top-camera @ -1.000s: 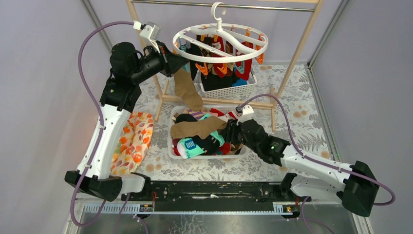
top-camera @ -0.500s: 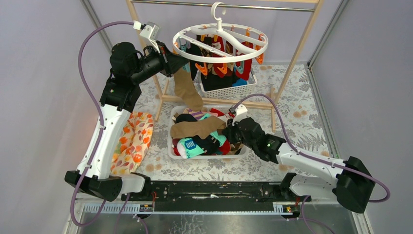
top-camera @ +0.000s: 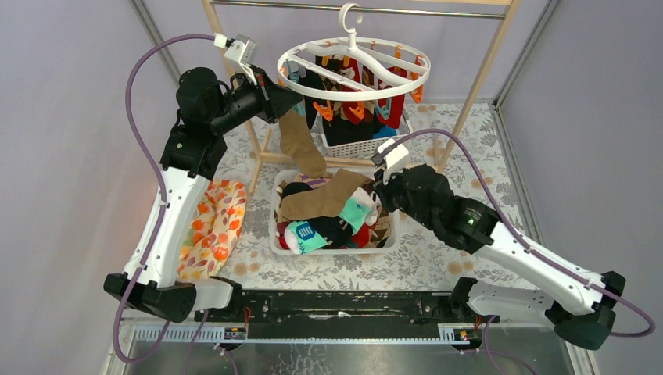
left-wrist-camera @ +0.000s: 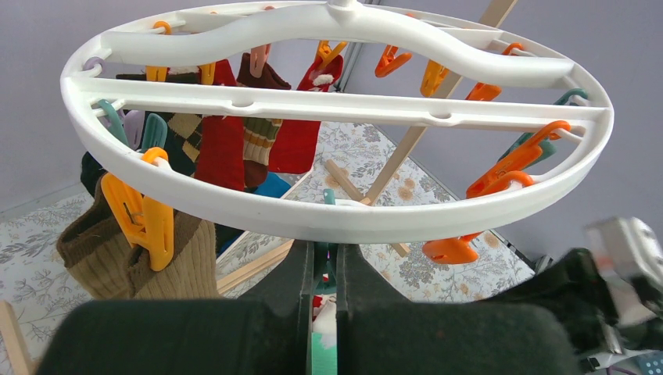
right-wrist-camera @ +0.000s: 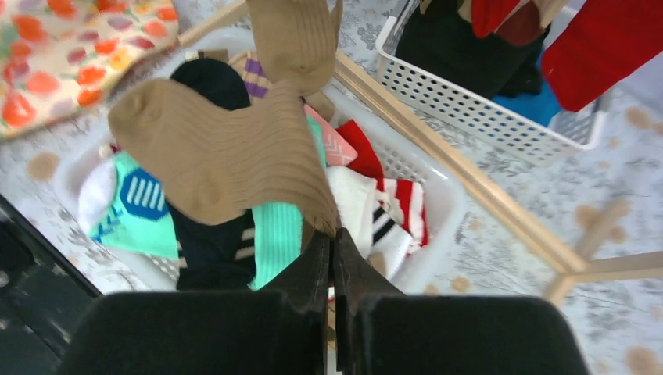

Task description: Clip the socks to the hanger

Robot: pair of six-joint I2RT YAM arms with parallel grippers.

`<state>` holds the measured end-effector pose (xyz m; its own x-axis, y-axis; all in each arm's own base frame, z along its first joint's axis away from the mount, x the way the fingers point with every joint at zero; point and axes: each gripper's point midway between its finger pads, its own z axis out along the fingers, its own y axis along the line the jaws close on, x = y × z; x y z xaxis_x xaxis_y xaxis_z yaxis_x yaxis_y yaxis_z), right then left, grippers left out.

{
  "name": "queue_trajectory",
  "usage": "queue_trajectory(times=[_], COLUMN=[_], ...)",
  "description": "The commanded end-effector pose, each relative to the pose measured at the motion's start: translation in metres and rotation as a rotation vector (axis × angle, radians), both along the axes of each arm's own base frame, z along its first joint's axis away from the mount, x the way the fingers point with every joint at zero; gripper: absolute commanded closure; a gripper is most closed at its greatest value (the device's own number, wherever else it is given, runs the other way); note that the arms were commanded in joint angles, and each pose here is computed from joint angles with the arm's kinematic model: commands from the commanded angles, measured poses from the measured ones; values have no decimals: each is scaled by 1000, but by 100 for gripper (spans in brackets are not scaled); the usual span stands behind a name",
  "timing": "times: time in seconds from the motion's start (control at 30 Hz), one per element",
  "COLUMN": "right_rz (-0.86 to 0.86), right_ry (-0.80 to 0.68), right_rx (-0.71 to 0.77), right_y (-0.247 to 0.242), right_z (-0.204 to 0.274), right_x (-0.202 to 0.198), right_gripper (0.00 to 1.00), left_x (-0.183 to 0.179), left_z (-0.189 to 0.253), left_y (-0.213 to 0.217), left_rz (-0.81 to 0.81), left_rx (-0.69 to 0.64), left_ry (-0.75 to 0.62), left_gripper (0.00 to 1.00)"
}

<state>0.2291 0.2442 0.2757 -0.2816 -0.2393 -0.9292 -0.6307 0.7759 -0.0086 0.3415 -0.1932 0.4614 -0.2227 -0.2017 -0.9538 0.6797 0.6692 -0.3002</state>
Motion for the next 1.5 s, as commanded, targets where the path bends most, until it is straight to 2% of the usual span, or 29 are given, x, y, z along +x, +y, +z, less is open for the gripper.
queue_trajectory(times=[0.0,0.2,0.33,0.43,0.5,0.63,0.77,0.93,1.03,1.17,1.2,1.3,1.33,1.47], right_rz=[-40,-99,-238,-281,-223,-25,253,506,601,559,541,458,422,295], right_ry=[-183,-489,-682,-778,-804,-835,-893,-959,-992,-1078,-1080,-1014,-981,-795], right_rx=[-362,-626,-845,-931,-1007,-1127,-1269,-1381,-1387,-1260,-1216,-1028,-962,-695], right_y=[-42,-68,-99,-111,-112,-83,-29,36,78,139,152,182,187,186], right_z=[18,68,101,125,128,96,39,-21,-55,-68,-68,-62,-57,-22], right_x=[-10,-27,-28,-30,-32,-33,-38,-41,-43,-42,-42,-39,-38,-31], right_gripper=[100,100,100,100,100,100,100,100,100,98,91,47,38,22], left_x=[-10,-12,-13,-14,-14,-14,-15,-14,-14,-14,-13,-13,-13,-14], left_z=[19,22,23,24,25,25,24,22,20,17,15,14,14,12], left_y=[5,6,7,8,8,8,8,9,8,8,8,9,9,8], left_rz=[2,8,13,15,14,15,15,16,10,12,14,14,13,6], left_rx=[-6,-9,-8,-6,-8,-8,-4,-2,-2,3,6,12,12,12], left_ry=[-68,-73,-75,-78,-78,-79,-83,-81,-76,-76,-75,-76,-77,-74], left_gripper=[100,100,100,100,100,100,100,100,100,100,100,100,100,100])
